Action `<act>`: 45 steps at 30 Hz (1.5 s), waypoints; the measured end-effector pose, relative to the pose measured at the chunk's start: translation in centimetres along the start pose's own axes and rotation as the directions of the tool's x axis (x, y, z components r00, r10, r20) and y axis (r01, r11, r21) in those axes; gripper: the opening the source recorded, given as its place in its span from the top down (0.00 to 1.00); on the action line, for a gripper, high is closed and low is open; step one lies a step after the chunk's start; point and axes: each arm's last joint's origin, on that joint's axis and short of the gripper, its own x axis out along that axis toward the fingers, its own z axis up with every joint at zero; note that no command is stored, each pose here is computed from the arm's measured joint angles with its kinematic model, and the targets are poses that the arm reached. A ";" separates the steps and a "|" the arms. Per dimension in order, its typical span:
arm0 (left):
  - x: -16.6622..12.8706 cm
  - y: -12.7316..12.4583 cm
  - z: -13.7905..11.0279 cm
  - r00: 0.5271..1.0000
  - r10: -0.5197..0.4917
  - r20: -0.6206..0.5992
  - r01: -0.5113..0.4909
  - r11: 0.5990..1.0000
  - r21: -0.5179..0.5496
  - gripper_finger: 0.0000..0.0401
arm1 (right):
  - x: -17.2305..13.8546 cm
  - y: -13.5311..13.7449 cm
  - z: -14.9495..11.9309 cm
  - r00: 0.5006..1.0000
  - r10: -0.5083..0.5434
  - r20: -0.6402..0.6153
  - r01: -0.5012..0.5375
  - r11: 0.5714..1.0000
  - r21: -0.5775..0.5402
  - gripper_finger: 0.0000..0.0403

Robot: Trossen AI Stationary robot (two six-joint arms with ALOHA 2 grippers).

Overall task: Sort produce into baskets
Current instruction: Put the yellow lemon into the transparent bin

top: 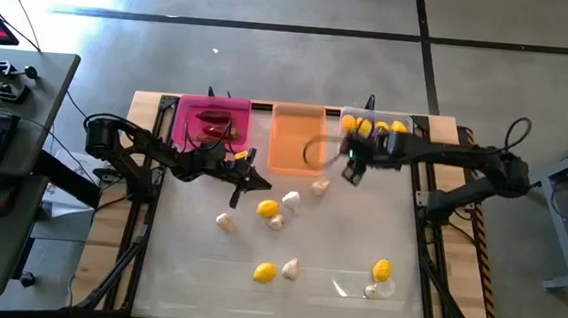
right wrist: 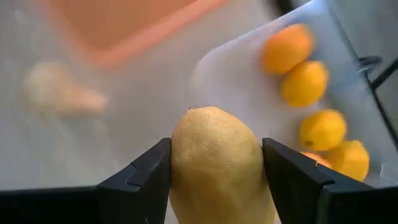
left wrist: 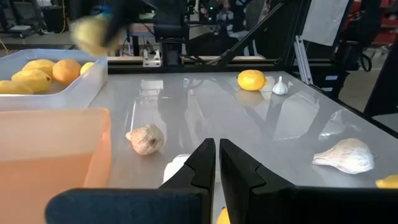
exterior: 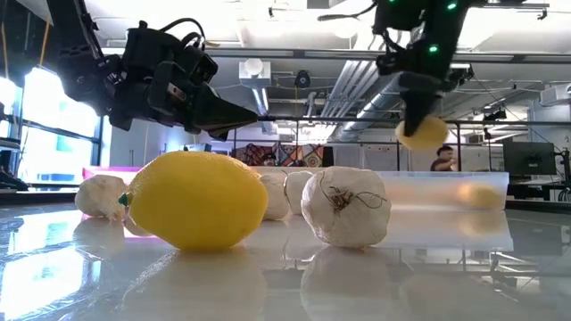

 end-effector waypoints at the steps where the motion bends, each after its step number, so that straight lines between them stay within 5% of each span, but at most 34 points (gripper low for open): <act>1: 0.0 0.0 0.0 1.000 0.000 0.000 0.000 1.000 -0.003 0.98 | 0.1 -0.9 0.7 1.000 -0.005 0.025 0.004 0.999 0.051 0.49; 4: 0.0 0.0 0.0 1.000 0.000 0.000 0.000 1.000 -0.004 0.98 | 1.1 -4.1 1.9 0.998 -0.024 0.053 0.009 0.967 0.254 0.49; 8: 0.0 0.0 0.0 1.000 0.000 -0.001 0.000 1.000 -0.004 0.98 | 2.7 -7.7 1.6 0.998 -0.065 -0.010 0.061 0.867 0.495 0.49; 20: 0.0 0.0 0.0 1.000 0.000 -0.001 0.000 1.000 -0.004 0.98 | 8.4 -10.0 -2.4 0.992 -0.079 -0.097 0.125 0.672 0.730 0.49; 26: 0.0 0.0 0.0 1.000 0.000 -0.001 0.000 1.000 -0.004 0.98 | 9.3 -9.5 -3.5 0.990 -0.084 -0.115 0.142 0.630 0.764 0.49; 45: 0.0 0.0 0.0 1.000 0.000 -0.002 0.000 1.000 -0.007 0.98 | 11.7 -8.9 -4.1 0.987 -0.075 -0.142 0.158 0.628 0.762 0.49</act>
